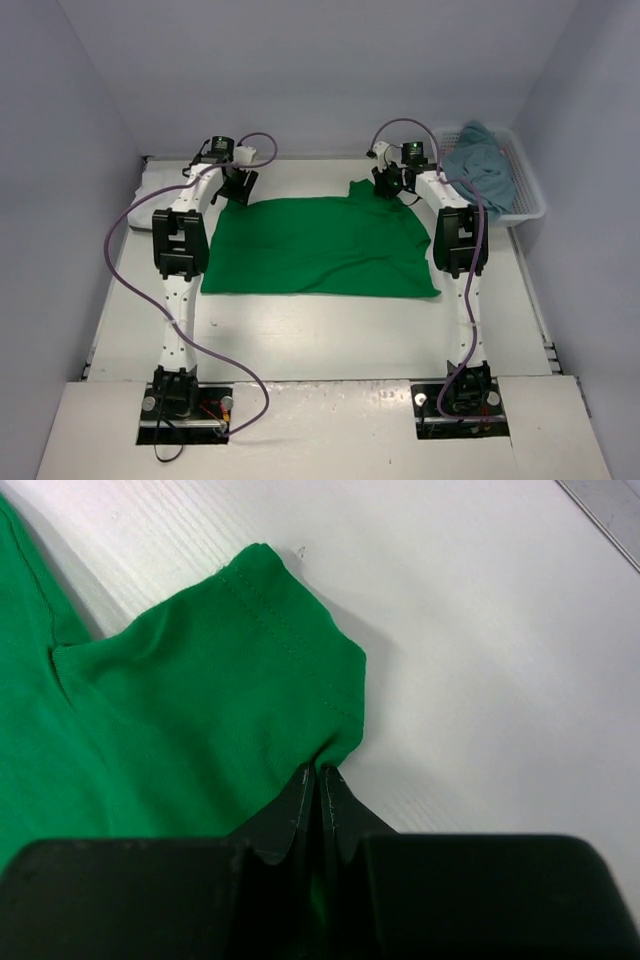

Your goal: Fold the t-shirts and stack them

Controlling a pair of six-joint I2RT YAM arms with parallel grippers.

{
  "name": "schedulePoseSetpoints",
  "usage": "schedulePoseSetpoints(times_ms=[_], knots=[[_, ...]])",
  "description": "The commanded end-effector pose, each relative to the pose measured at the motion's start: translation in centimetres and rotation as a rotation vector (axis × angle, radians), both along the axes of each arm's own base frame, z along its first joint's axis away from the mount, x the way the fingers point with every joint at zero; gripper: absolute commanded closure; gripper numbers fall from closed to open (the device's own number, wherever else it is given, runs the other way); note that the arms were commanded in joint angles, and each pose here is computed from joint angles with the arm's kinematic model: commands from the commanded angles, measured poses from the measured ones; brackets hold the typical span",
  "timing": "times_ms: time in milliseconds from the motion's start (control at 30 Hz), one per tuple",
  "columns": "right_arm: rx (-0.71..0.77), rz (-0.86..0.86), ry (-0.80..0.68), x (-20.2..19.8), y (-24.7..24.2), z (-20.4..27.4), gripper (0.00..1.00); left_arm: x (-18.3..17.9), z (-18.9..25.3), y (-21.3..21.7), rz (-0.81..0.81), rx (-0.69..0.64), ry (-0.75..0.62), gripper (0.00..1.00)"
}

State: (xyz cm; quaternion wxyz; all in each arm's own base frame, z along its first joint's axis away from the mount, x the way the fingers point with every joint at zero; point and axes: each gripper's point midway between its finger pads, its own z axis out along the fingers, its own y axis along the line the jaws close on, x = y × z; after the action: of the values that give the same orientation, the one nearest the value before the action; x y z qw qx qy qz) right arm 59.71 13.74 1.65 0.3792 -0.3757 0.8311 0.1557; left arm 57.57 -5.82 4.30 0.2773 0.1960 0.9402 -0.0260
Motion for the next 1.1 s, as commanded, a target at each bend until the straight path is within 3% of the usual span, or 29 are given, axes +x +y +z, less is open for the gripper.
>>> schedulePoseSetpoints(times_ms=[0, 167, 533, 867, 1067], knots=[[-0.011, 0.01, 0.002, -1.1, 0.3, 2.3, 1.0, 2.0, 7.3, 0.8, 0.032, -0.012, -0.166, 0.41], [-0.012, 0.02, 0.003, -1.4, 0.5, 2.4, 1.0, 3.2, 8.9, 2.5, 0.1, 0.025, -0.272, 0.41], [-0.018, 0.034, 0.015, -1.9, 1.3, 1.9, 1.0, 3.3, 11.3, 2.6, 0.13, -0.047, -0.342, 0.41], [-0.029, 0.037, 0.006, -2.0, 1.6, 2.2, 1.0, 1.6, 9.1, 1.1, 0.064, -0.114, -0.187, 0.41], [-0.028, 0.044, 0.015, -2.4, 1.7, 1.8, 1.0, 1.3, 5.5, 0.9, 0.05, -0.117, -0.075, 0.41]])
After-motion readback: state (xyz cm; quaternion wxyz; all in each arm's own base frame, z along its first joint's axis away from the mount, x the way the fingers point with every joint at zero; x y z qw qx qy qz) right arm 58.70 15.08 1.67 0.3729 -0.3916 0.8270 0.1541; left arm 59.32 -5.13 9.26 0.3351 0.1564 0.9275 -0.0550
